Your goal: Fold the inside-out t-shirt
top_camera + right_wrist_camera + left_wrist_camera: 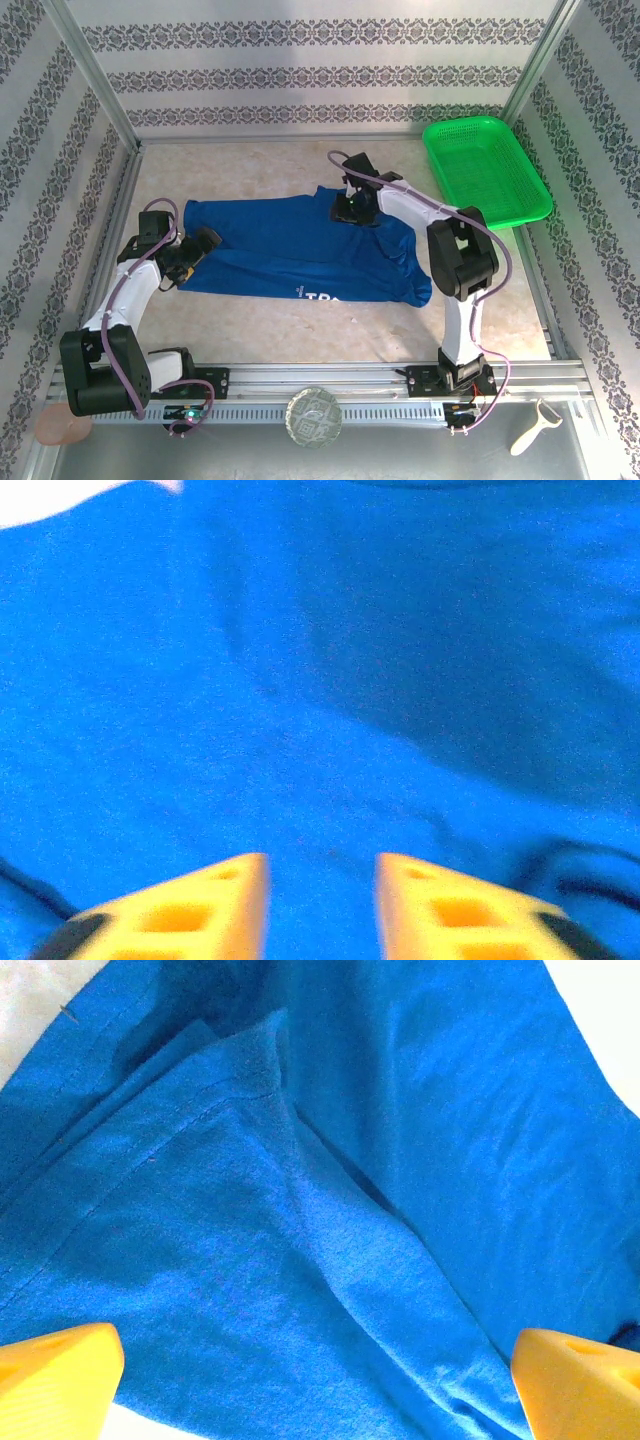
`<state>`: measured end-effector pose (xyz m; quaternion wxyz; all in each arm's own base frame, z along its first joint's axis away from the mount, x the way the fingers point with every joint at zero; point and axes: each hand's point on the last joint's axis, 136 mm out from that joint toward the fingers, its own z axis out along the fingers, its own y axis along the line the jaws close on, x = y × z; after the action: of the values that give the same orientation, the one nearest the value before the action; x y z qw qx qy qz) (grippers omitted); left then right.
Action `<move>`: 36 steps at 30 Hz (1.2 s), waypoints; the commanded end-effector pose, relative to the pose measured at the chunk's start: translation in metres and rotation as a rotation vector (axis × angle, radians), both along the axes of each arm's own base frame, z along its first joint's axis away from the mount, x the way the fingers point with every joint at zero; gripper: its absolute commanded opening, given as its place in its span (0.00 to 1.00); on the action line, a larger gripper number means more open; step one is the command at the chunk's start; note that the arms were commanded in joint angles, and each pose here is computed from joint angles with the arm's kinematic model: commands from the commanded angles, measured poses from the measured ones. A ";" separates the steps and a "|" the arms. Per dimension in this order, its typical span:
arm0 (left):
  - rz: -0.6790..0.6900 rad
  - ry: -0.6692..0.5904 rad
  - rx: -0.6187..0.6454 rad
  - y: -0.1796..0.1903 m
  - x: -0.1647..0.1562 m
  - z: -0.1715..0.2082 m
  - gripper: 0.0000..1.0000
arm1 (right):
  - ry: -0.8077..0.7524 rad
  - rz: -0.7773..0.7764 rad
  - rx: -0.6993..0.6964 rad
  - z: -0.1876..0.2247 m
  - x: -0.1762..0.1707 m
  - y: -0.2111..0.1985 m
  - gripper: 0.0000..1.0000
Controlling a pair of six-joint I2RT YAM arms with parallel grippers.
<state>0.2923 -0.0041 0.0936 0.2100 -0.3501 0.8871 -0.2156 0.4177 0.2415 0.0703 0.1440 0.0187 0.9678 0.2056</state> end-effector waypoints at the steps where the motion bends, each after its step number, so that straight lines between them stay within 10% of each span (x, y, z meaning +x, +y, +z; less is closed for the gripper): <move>1: -0.007 -0.021 -0.013 -0.003 0.005 0.004 1.00 | -0.016 0.042 0.100 0.016 -0.002 0.016 0.44; 15: -0.007 -0.047 -0.027 -0.010 0.009 0.011 1.00 | 0.071 -0.316 -0.192 -0.007 -0.091 -0.152 0.41; 36: -0.014 -0.045 -0.024 -0.012 0.010 0.011 1.00 | 0.129 -0.423 -0.055 -0.034 -0.094 -0.144 0.49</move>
<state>0.2958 -0.0134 0.0961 0.2106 -0.3458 0.8855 -0.2280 0.3143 0.0950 0.0357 0.1195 0.2156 0.9602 0.1312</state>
